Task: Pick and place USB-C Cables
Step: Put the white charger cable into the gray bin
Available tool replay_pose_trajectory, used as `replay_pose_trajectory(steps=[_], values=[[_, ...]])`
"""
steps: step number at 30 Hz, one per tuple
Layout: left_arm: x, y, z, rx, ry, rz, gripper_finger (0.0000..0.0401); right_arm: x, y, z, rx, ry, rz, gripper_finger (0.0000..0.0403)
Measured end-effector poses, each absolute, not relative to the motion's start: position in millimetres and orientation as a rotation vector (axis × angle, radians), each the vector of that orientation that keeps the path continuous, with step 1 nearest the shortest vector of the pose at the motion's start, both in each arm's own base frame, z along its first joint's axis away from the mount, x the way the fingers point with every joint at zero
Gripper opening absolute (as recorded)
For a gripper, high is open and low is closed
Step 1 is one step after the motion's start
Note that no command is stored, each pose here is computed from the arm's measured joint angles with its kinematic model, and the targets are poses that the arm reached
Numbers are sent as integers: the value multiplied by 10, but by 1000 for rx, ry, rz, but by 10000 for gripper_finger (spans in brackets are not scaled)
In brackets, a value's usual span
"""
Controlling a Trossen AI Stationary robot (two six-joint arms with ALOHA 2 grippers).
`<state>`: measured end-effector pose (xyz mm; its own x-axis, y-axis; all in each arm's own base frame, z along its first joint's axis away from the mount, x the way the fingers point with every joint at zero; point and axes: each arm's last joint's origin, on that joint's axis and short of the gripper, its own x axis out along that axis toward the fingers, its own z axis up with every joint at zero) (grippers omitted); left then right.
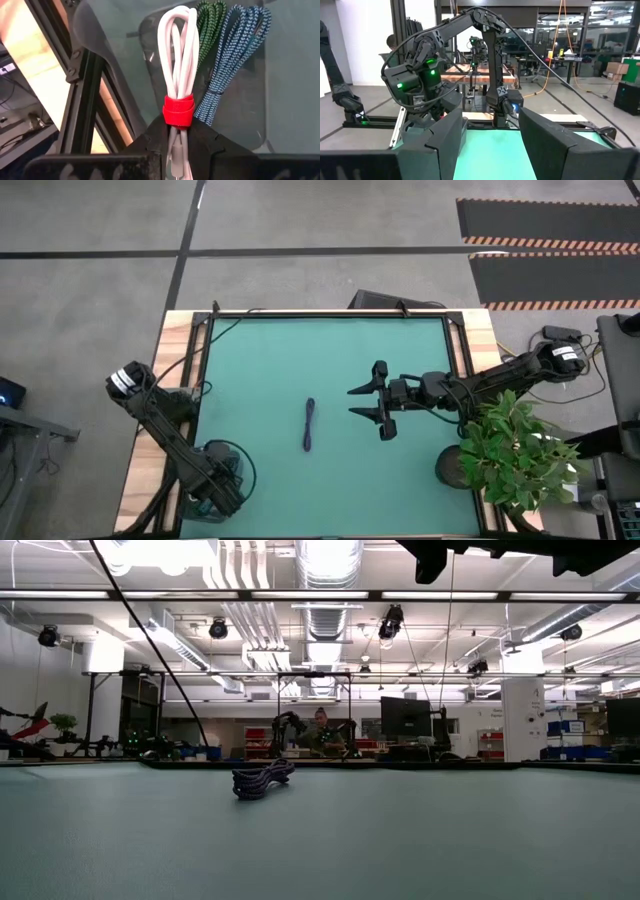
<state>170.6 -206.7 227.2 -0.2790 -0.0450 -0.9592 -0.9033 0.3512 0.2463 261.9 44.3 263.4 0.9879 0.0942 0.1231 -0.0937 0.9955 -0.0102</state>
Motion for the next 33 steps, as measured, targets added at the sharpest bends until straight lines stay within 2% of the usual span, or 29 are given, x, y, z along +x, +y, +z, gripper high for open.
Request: replay_pose_trajectory(steps=[33], values=[[1611,-2173,2027,-796,1626,1088,35,2623,444,2597,11,-84,96,187]])
